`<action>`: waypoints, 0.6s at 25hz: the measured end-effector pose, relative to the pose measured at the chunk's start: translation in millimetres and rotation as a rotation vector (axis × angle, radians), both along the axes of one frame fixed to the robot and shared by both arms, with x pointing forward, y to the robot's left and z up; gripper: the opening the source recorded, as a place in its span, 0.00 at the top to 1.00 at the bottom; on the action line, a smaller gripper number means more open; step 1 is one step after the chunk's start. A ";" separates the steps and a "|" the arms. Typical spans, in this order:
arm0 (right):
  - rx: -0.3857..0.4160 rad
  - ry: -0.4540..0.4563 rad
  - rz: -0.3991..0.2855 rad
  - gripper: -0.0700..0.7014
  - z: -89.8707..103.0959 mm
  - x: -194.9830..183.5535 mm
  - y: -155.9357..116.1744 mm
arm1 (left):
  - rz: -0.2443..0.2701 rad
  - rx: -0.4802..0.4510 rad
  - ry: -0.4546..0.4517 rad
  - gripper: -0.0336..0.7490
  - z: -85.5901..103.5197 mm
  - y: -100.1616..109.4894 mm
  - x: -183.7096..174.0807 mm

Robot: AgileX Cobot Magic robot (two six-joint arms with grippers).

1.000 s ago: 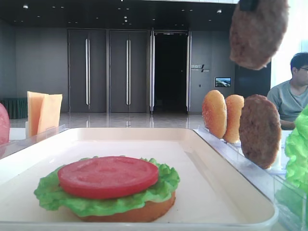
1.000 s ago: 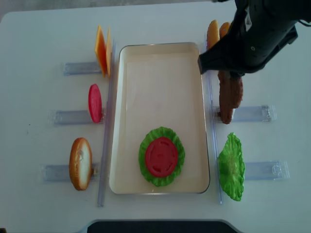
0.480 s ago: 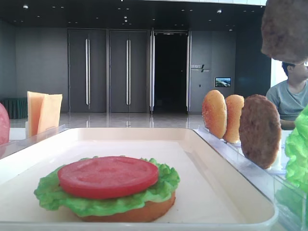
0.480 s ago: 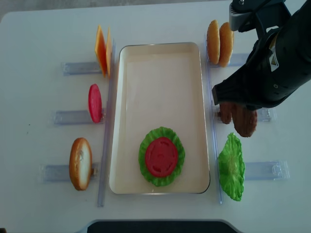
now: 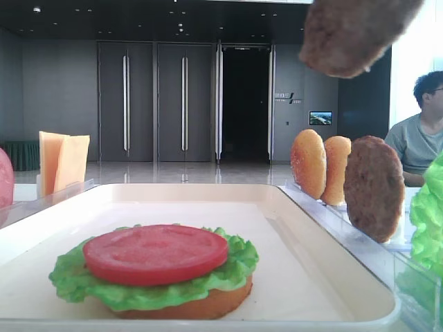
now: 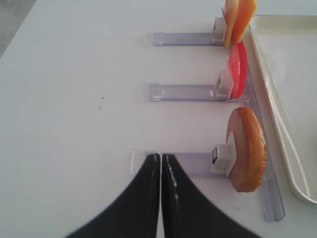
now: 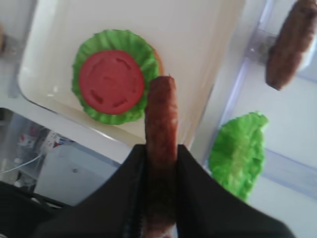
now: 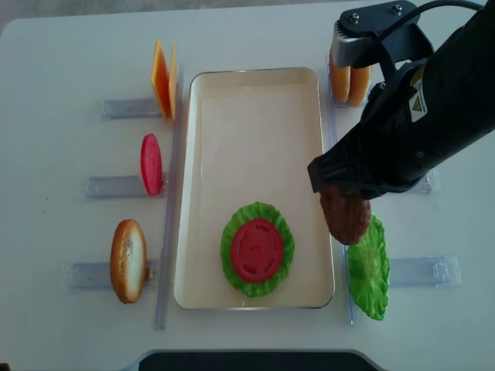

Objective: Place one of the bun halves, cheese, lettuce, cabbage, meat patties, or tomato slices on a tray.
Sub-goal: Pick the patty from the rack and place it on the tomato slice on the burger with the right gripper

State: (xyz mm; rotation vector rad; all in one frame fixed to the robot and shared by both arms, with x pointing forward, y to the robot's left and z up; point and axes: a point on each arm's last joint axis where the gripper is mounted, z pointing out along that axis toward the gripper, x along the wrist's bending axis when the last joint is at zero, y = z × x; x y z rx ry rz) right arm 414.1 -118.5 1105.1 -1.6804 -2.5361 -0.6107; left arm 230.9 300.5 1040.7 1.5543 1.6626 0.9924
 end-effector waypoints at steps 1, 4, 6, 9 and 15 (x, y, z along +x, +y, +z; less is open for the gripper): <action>0.036 0.005 0.013 0.77 1.0 0.5 1.7 | 0.000 0.000 0.000 0.97 0.0 0.0 0.0; 0.158 0.029 0.048 0.77 2.7 5.2 2.6 | 0.000 0.000 0.000 0.97 0.0 0.0 0.0; 0.258 0.076 0.080 0.77 -0.7 7.8 0.7 | 0.000 0.000 0.000 0.97 0.0 0.0 0.0; 0.431 0.138 0.112 0.77 -10.0 11.6 -4.3 | 0.000 0.000 0.000 0.97 0.0 0.0 0.0; 0.729 0.141 0.108 0.77 -23.2 17.7 -11.2 | 0.000 0.000 0.000 0.97 0.0 0.0 0.0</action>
